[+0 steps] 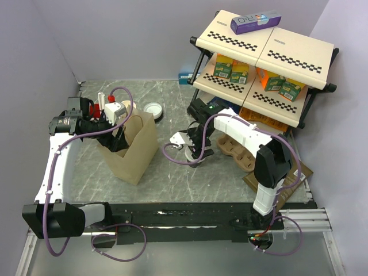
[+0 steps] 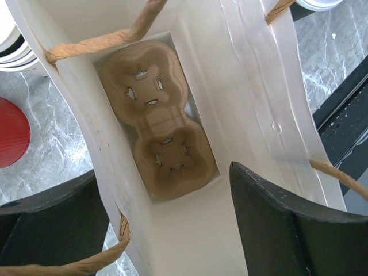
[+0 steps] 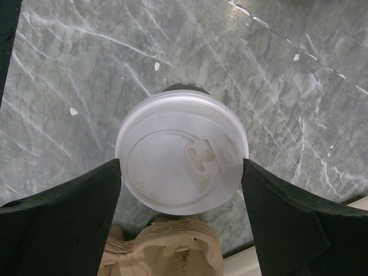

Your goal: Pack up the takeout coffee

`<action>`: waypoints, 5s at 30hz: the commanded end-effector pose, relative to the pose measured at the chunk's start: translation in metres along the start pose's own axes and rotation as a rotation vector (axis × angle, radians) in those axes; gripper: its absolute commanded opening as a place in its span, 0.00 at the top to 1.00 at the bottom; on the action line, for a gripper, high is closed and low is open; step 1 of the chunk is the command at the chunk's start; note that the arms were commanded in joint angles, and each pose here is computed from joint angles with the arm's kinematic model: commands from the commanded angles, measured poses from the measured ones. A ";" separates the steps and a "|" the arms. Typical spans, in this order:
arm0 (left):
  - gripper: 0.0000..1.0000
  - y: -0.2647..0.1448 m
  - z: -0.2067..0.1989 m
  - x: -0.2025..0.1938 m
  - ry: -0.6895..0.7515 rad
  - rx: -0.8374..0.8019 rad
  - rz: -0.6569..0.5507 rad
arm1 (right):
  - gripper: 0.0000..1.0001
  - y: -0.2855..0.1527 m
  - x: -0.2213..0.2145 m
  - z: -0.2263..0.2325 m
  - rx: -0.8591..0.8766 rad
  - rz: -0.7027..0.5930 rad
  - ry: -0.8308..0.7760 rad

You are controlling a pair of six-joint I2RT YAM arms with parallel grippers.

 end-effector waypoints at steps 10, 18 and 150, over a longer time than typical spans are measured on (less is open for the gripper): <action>0.18 -0.001 0.001 0.004 -0.007 0.002 -0.024 | 0.16 0.005 0.000 0.002 -0.038 0.037 -0.022; 0.18 -0.001 0.001 0.008 -0.003 -0.003 -0.043 | 0.35 -0.001 0.004 0.004 -0.028 0.028 0.009; 0.99 0.066 -0.024 0.156 0.469 0.301 -0.196 | 1.00 -0.164 0.114 0.051 -0.609 -0.517 0.054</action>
Point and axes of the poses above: each gripper's point midway between its finger pads, its own y axis out along the fingers, its own z axis along the line the jaws close on, x = y × z, the point moved 7 cm from there along -y, back along the fingers, and after that the axes turned 13 degrees about y, right-handed, at the moved point
